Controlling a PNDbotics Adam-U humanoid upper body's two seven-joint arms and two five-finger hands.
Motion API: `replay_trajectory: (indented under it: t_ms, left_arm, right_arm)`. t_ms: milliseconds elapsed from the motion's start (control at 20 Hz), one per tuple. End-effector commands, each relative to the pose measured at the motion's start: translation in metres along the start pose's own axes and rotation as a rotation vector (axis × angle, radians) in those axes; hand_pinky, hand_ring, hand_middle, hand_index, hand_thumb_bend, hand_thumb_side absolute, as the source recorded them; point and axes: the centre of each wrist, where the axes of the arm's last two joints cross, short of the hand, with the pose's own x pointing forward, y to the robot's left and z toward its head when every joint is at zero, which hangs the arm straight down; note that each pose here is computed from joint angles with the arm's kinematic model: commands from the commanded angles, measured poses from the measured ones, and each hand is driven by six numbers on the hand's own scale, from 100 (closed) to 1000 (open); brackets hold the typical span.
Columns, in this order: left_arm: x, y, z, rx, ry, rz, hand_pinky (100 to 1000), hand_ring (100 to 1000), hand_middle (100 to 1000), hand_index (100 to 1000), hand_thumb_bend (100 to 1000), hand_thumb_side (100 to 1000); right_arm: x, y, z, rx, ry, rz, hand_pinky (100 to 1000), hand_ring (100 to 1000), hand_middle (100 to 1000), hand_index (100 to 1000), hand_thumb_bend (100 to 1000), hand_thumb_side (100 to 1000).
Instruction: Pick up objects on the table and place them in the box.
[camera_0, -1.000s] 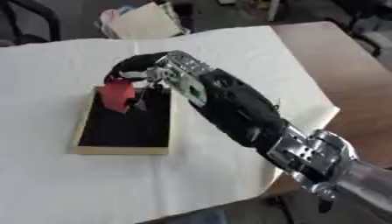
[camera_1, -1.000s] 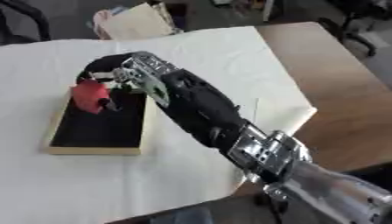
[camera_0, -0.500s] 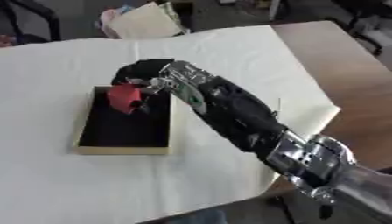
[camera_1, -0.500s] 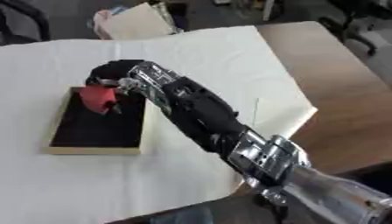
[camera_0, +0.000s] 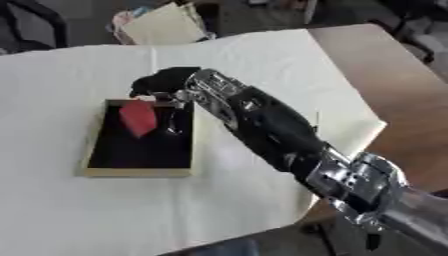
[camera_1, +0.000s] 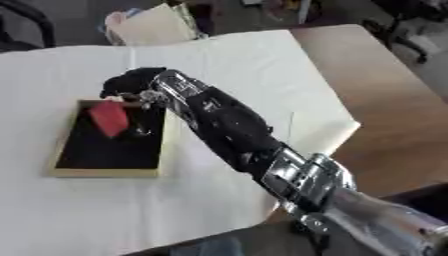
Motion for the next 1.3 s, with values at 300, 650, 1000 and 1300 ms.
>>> replay_trajectory:
  t_ms: [300, 650, 1000, 1300]
  left_arm:
    - [0.005, 0.002, -0.003, -0.007, -0.019, -0.009, 811, 543, 608, 810, 231, 463]
    - [0.005, 0.004, -0.002, 0.000, -0.016, -0.018, 811, 542, 608, 810, 231, 462]
    - [0.005, 0.005, -0.001, 0.006, -0.013, -0.023, 811, 542, 608, 810, 231, 463]
    - [0.005, 0.006, -0.001, 0.009, -0.012, -0.025, 811, 542, 608, 810, 231, 463]
  right_arm:
    - [-0.040, -0.049, 0.042, -0.108, 0.109, 0.006, 915, 901, 1000, 1000, 559, 323]
    - [-0.096, -0.050, 0.090, -0.259, 0.384, -0.148, 801, 875, 942, 1000, 583, 352]
    - [-0.156, -0.008, 0.129, -0.446, 0.786, -0.352, 662, 847, 871, 992, 604, 350]
    - [-0.186, 0.038, 0.151, -0.621, 1.131, -0.531, 547, 818, 802, 970, 618, 334]
